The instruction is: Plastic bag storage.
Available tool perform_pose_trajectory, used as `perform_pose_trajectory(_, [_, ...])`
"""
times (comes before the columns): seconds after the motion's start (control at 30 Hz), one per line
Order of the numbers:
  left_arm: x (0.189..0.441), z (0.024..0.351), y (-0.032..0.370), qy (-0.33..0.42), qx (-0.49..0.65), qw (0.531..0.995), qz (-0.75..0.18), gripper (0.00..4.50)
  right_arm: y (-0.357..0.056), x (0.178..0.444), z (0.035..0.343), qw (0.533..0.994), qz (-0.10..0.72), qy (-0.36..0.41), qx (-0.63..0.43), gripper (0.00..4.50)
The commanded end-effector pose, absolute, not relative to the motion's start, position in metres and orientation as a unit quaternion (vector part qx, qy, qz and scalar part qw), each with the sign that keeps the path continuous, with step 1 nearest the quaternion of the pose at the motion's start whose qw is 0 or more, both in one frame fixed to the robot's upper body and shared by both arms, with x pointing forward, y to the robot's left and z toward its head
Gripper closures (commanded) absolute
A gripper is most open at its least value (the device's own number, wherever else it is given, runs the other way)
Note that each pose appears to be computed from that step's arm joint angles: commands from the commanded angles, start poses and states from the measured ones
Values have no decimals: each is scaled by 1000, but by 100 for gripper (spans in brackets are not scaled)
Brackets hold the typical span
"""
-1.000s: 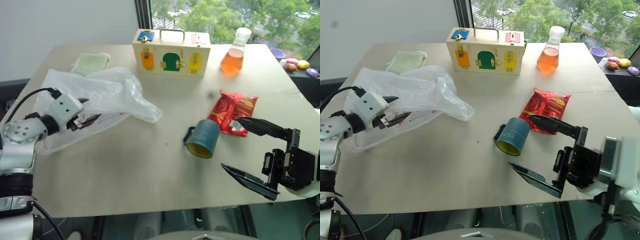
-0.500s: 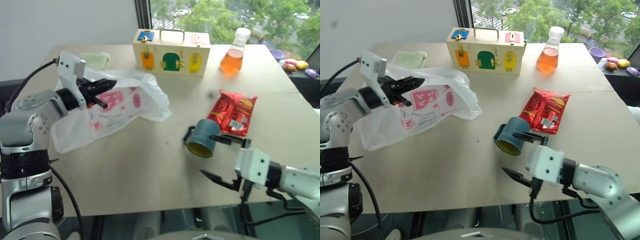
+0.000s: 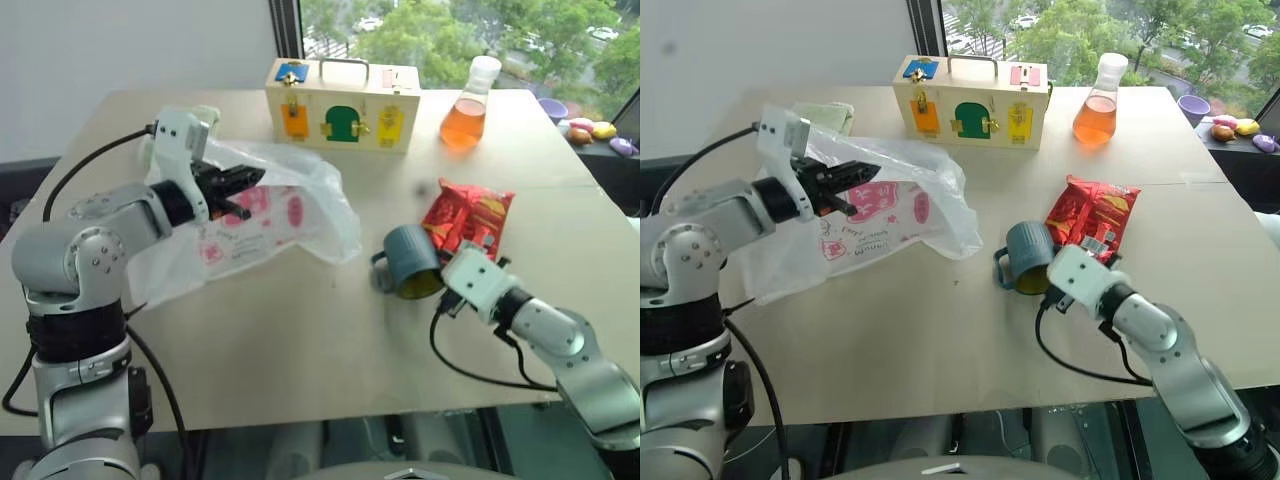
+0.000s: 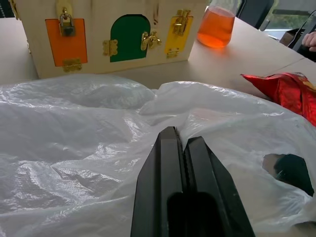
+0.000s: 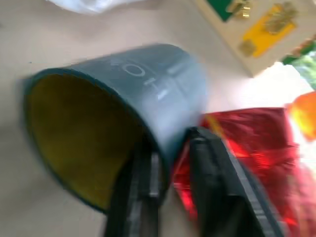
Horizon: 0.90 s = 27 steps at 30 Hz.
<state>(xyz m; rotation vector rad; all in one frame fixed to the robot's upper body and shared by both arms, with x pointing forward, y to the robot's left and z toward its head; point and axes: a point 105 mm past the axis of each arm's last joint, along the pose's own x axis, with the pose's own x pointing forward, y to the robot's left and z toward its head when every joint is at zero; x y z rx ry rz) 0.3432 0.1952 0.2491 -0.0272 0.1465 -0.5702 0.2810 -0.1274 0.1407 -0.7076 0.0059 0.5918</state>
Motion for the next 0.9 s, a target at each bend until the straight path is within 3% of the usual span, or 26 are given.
perform_pose_trajectory(0.03, [342,270,196,49,-21,963,-265,450,-119,273,154,896,324,-14,-303,443])
perform_pose_trajectory(0.17, [347,270,190,53,-21,965,-256,450,-85,231,187,861,470,-53,-189,443])
perform_pose_trajectory(0.3, [350,273,180,54,-21,963,-263,450,-63,222,196,825,542,-42,-154,443])
perform_pose_trajectory(0.47, [350,271,168,60,-5,956,-287,450,-33,275,196,843,515,-40,-153,443])
perform_pose_trajectory(0.63, [326,275,165,93,-48,927,-361,450,-24,351,185,906,386,-27,-171,443])
perform_pose_trajectory(0.77, [313,270,168,120,-62,916,-379,450,-13,370,199,923,355,-49,-139,443])
perform_pose_trajectory(0.9, [314,277,153,102,-109,905,-398,450,50,369,201,901,419,-60,-90,443])
